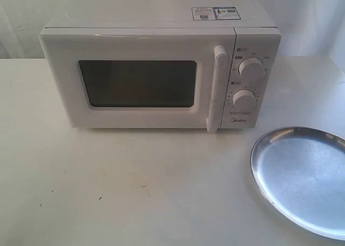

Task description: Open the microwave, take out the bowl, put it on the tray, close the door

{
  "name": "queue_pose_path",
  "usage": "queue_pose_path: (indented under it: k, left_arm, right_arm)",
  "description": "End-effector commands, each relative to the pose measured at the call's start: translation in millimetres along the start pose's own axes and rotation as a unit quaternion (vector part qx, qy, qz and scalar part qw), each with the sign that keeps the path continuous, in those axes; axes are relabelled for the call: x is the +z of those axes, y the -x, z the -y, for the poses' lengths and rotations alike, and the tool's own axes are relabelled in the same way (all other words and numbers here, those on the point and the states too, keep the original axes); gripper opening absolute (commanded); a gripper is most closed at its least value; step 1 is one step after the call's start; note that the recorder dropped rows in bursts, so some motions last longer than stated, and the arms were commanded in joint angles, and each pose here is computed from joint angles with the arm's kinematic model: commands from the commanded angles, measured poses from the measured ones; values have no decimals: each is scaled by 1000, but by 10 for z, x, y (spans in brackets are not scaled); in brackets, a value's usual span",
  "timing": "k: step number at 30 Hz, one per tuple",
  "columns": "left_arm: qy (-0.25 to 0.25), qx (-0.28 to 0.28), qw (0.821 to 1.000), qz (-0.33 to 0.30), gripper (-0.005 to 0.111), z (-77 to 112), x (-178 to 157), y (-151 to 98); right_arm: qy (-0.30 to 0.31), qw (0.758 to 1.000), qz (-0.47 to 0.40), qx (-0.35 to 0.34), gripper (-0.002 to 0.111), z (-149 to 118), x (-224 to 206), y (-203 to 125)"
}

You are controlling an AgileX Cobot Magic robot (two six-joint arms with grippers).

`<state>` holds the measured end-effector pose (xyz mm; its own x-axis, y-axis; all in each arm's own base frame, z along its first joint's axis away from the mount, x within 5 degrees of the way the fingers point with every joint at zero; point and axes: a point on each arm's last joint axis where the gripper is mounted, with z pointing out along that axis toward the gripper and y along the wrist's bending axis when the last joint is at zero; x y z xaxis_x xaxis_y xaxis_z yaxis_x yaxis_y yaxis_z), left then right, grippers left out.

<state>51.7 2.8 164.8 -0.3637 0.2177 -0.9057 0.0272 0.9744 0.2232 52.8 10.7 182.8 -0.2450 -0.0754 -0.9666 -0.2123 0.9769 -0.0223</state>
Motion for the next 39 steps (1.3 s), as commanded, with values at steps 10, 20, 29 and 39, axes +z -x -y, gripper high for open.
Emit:
queue_pose_path:
  k: [10, 20, 29, 39]
  left_arm:
    - [-1, -5, 1000, 3, 0, -1, -6, 14]
    - [-1, -5, 1000, 3, 0, -1, -6, 14]
    - [-1, -5, 1000, 3, 0, -1, -6, 14]
    - [-1, -5, 1000, 3, 0, -1, -6, 14]
  right_arm:
    - [-2, 1000, 3, 0, 0, 3, -2, -3]
    - [-2, 1000, 3, 0, 0, 3, -2, -3]
    - [0, 998, 56, 1, 0, -1, -8, 94]
    - [87, 871, 426, 230, 0, 42, -402, 818]
